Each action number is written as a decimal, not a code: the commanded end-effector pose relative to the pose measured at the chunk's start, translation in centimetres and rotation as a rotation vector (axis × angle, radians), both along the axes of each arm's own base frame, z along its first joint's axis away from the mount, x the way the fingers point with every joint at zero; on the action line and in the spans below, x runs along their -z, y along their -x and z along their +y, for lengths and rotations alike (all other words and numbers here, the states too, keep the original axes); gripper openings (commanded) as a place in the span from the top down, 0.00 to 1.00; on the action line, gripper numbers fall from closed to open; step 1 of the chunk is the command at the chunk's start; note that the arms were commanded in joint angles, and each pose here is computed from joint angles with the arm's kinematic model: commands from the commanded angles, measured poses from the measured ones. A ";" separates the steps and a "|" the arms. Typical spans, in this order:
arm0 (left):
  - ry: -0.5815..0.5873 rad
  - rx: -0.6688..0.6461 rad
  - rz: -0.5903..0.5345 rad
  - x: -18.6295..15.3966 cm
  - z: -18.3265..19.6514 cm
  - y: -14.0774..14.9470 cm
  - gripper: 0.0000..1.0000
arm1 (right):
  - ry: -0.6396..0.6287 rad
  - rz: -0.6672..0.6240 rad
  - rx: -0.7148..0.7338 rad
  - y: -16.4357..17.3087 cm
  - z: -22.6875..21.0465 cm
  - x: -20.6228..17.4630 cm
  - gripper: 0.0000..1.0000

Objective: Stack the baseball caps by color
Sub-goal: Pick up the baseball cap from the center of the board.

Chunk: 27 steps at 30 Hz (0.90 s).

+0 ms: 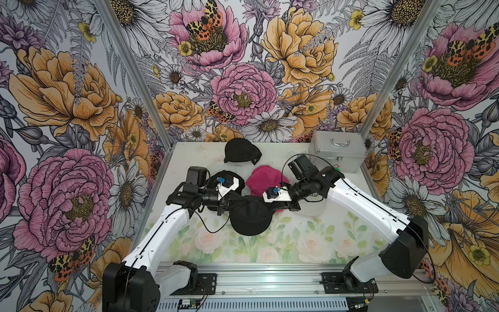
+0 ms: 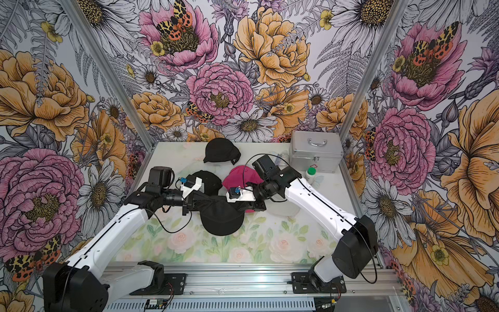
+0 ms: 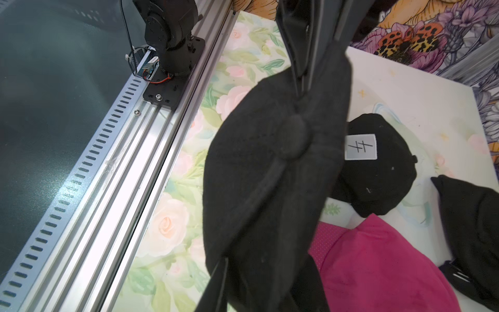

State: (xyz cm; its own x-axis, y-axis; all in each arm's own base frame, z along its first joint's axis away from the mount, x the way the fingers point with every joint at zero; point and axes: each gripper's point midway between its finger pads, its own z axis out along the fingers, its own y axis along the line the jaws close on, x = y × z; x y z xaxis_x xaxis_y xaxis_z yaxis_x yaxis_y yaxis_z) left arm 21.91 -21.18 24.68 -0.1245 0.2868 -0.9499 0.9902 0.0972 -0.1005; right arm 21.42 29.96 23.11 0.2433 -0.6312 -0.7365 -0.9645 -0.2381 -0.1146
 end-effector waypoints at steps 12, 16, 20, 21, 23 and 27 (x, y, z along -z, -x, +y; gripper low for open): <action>-0.150 -0.620 -0.094 -1.2 5.1 -8.9 1.00 | 0.051 0.178 0.381 -7.9 6.4 -1.5 1.00; -0.162 -0.719 -0.115 -1.5 6.6 -8.9 1.00 | 0.032 0.241 0.505 -10.9 8.9 -1.2 1.00; -0.183 -0.854 -0.132 -2.0 9.4 -10.2 1.00 | -0.023 0.346 0.610 -13.5 11.4 -1.7 1.00; -0.169 -0.883 -0.109 -2.3 9.9 -10.6 1.00 | -0.033 0.365 0.608 -13.7 11.9 -1.9 1.00; -0.133 -0.907 -0.070 -2.8 10.3 -10.8 1.00 | -0.052 0.394 0.576 -13.3 12.8 -2.3 1.00; -0.091 -0.850 -0.068 -3.1 9.4 -9.6 1.00 | -0.062 0.425 0.520 -11.9 13.6 -2.7 1.00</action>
